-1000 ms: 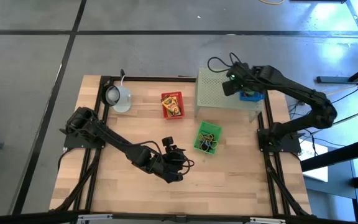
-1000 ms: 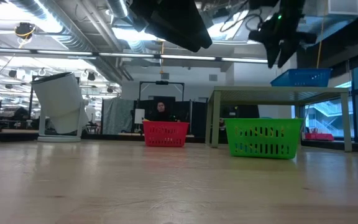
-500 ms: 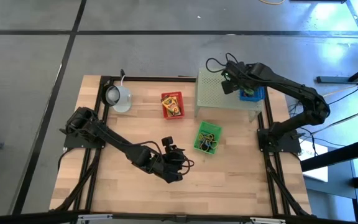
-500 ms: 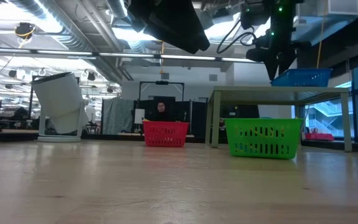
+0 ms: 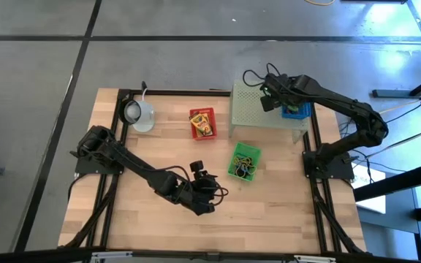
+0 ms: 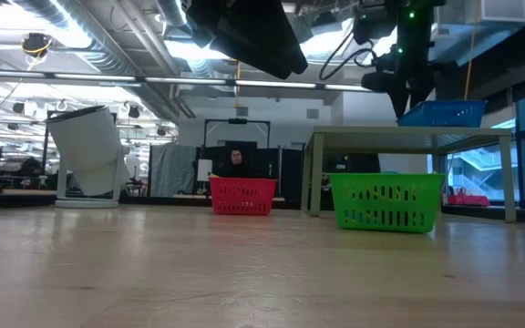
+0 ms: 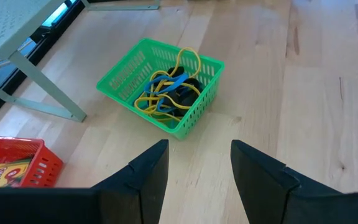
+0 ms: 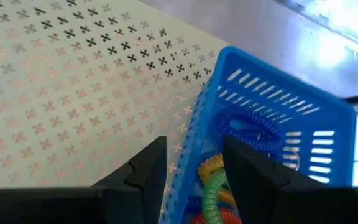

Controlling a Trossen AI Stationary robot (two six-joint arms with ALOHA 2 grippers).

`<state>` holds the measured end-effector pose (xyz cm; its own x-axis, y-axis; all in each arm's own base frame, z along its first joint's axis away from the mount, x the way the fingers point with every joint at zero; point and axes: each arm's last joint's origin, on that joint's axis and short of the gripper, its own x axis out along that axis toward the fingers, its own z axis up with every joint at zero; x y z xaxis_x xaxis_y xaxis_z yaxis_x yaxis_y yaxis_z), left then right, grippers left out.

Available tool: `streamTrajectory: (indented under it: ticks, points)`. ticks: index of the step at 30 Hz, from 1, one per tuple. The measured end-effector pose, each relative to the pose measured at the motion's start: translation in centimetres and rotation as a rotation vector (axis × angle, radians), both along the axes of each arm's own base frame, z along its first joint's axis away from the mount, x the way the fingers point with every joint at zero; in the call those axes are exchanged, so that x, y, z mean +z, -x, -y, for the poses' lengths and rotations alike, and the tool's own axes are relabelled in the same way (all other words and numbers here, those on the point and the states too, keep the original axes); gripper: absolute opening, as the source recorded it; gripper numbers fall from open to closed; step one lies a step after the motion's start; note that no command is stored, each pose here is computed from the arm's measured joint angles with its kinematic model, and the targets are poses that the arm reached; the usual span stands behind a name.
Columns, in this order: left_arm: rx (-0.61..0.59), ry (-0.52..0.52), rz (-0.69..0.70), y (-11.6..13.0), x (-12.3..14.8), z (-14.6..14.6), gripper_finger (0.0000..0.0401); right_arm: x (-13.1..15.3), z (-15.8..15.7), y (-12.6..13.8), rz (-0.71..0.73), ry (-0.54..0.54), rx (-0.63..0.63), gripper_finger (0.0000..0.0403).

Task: Pick & Place Office Desk Supplies
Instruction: Put the blue bin with the sorted spring keychains on the shelf

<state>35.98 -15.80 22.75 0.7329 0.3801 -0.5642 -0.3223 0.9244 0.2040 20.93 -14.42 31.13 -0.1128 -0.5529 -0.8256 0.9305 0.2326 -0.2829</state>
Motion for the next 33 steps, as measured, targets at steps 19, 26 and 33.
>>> streamTrajectory:
  ticks: [19,26,33]
  points:
    - [-0.013,0.011,-0.007,0.0,0.0,0.0,0.0168,-2.0,0.0,0.5,-0.089,-0.015,0.015,0.0072]
    - [-0.014,0.009,-0.01,0.0,0.0,0.0,0.0168,-2.0,0.0,0.5,-0.093,-0.022,0.026,0.001]
    - [-0.014,0.009,-0.01,0.0,0.0,0.0,0.0168,-2.0,0.1,0.5,-0.079,-0.039,0.021,0.0029]
